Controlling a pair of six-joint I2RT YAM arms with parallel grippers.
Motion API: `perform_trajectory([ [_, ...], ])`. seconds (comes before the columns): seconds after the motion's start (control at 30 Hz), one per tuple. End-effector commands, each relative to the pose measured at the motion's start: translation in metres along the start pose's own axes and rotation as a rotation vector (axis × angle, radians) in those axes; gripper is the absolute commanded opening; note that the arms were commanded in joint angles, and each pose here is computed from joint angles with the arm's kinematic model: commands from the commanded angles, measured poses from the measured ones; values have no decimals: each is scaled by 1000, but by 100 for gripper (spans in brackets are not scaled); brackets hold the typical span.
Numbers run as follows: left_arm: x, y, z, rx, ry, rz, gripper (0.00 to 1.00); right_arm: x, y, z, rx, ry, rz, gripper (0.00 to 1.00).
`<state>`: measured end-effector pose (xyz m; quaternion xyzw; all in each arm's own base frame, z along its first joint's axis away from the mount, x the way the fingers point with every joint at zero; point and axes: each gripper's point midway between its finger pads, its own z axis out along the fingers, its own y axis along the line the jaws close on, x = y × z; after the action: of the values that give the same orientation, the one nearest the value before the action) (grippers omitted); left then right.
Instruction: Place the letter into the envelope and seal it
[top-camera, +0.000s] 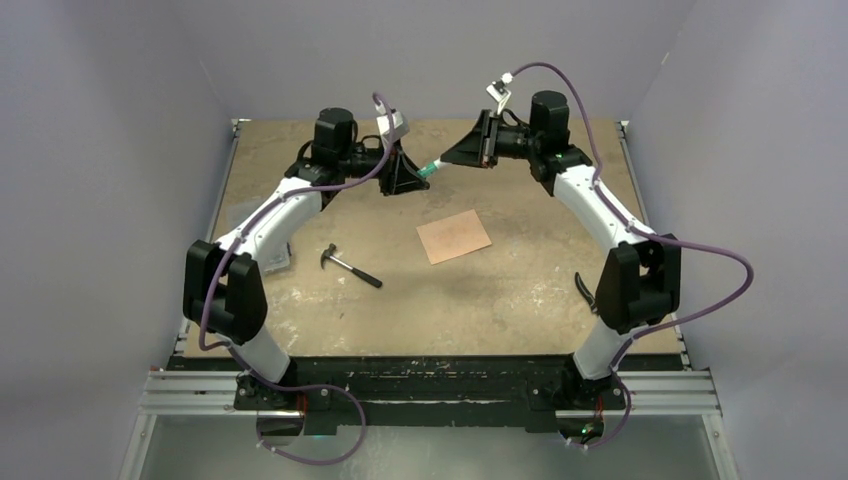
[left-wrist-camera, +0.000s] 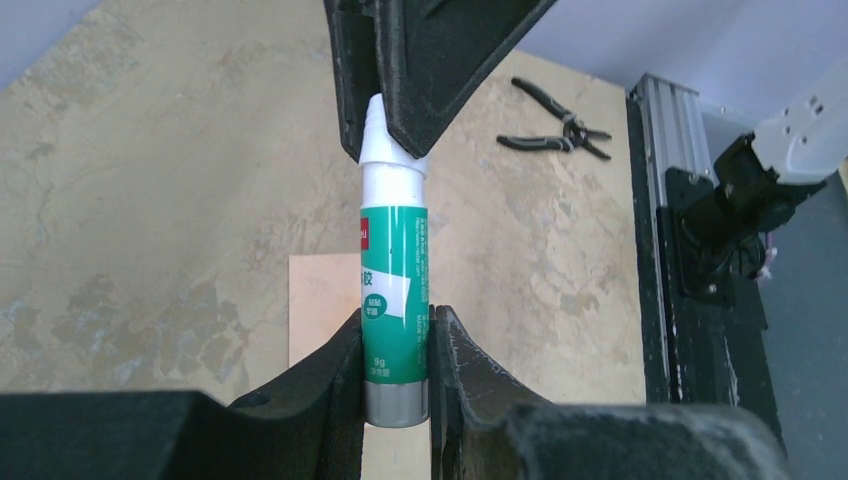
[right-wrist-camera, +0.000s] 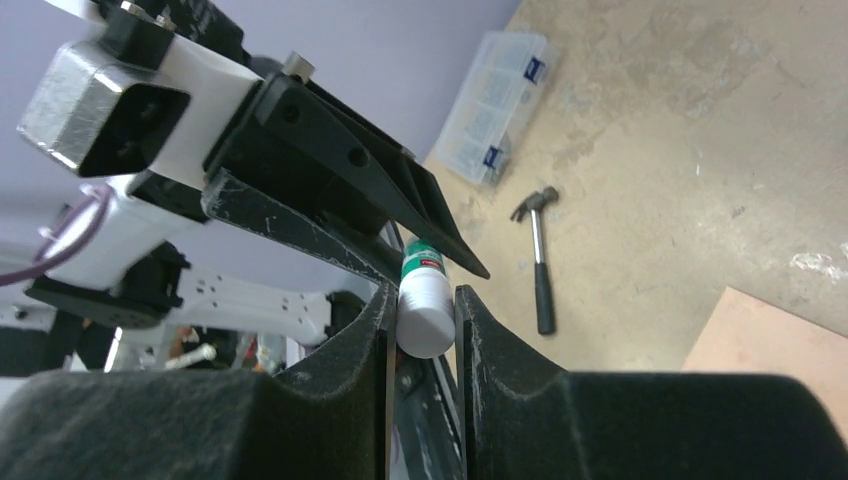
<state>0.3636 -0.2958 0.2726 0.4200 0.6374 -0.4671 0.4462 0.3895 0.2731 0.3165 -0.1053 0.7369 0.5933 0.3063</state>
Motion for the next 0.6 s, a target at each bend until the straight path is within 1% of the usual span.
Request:
perform_trajectory([
  [0.0, 4, -15, -4, 68, 66, 179, 0, 28, -1, -4, -5, 164, -90, 0],
  [0.13, 1, -12, -5, 48, 58, 231, 0, 43, -10, -4, 10, 216, -97, 0],
  [0.23, -5, -11, -1, 42, 24, 235, 0, 50, -9, 0, 3, 235, -99, 0],
  [0.43, -30, -16, 9, 4, -131, 253, 0, 67, -8, 11, -19, 279, -80, 0],
  [0.57, -39, -16, 12, -36, -196, 238, 0, 76, -7, 14, -47, 293, -57, 0],
])
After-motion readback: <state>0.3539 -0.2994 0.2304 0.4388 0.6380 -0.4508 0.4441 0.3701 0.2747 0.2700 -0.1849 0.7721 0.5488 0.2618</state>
